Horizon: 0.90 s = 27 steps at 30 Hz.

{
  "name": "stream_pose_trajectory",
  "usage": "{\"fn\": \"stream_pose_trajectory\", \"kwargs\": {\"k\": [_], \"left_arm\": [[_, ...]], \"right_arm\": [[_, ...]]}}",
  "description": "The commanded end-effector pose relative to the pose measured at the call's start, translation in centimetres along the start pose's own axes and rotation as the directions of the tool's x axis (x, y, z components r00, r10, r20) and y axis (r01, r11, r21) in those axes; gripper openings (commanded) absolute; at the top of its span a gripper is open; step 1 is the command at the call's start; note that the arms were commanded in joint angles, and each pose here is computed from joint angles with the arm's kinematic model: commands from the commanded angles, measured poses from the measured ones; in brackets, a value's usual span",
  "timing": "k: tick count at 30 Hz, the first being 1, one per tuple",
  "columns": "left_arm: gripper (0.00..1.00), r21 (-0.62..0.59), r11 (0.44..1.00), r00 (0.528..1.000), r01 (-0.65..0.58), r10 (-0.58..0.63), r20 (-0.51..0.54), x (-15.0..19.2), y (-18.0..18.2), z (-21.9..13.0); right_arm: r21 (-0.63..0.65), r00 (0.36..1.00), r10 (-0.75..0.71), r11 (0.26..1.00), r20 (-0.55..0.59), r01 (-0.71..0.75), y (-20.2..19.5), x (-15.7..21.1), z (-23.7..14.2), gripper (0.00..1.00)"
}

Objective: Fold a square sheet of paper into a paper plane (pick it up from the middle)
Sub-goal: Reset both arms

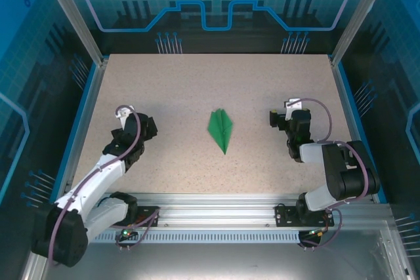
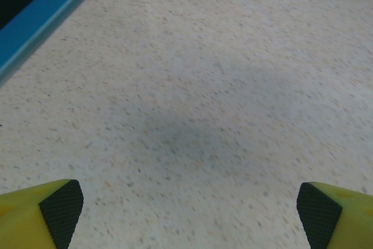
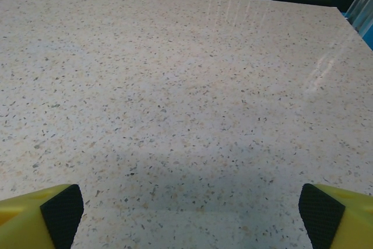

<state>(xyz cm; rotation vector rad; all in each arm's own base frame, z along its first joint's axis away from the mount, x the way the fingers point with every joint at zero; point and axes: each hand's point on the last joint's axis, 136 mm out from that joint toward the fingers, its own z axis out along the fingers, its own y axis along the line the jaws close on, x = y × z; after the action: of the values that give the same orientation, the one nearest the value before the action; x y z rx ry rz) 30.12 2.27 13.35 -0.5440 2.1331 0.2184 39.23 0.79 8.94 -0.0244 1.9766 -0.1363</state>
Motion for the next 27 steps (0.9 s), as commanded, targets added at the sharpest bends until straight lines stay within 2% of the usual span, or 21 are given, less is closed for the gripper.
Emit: {"fn": "stream_pose_trajectory", "kwargs": {"k": [1, 4, 9, 10, 15, 23, 27], "left_arm": [[0.98, 0.028, 1.000, 0.998, 0.010, -0.011, 0.054, -1.5, 0.0, 1.3], [0.99, 0.070, 0.997, 0.995, -0.031, 0.024, 0.095, -2.2, -0.8, 2.8], [0.99, 0.065, 0.995, 0.995, -0.076, 0.071, 0.072, 0.0, -1.3, 5.8], [0.98, 0.082, 0.993, 0.995, -0.089, 0.084, 0.056, 0.1, -1.7, 6.0], [0.99, 0.137, 0.982, 0.984, -0.127, 0.107, 0.144, -1.4, -3.4, 6.8], [0.98, 0.182, 0.963, 0.975, -0.200, 0.178, 0.131, -2.4, -5.5, 9.0], [0.99, 0.248, 0.953, 0.973, -0.174, 0.129, 0.189, -1.9, -5.2, 9.0]], "right_arm": [[0.025, 0.999, 0.015, 1.000, 0.033, -0.016, -0.3, -0.7, -0.2, 0.99], [0.024, 0.999, 0.015, 1.000, 0.034, -0.016, -0.2, -0.7, -0.2, 0.99], [0.024, 0.999, 0.016, 1.000, 0.033, -0.017, -0.2, -0.7, -0.2, 0.99], [0.023, 0.999, 0.015, 1.000, 0.033, -0.016, -0.2, -0.7, -0.2, 1.00], [0.022, 0.999, 0.016, 1.000, 0.035, -0.017, -0.2, -0.7, -0.2, 0.99], [0.022, 0.999, 0.015, 1.000, 0.034, -0.016, -0.2, -0.7, -0.2, 1.00], [0.022, 0.999, 0.015, 1.000, 0.035, -0.015, -0.2, -0.7, -0.2, 0.99]]}}
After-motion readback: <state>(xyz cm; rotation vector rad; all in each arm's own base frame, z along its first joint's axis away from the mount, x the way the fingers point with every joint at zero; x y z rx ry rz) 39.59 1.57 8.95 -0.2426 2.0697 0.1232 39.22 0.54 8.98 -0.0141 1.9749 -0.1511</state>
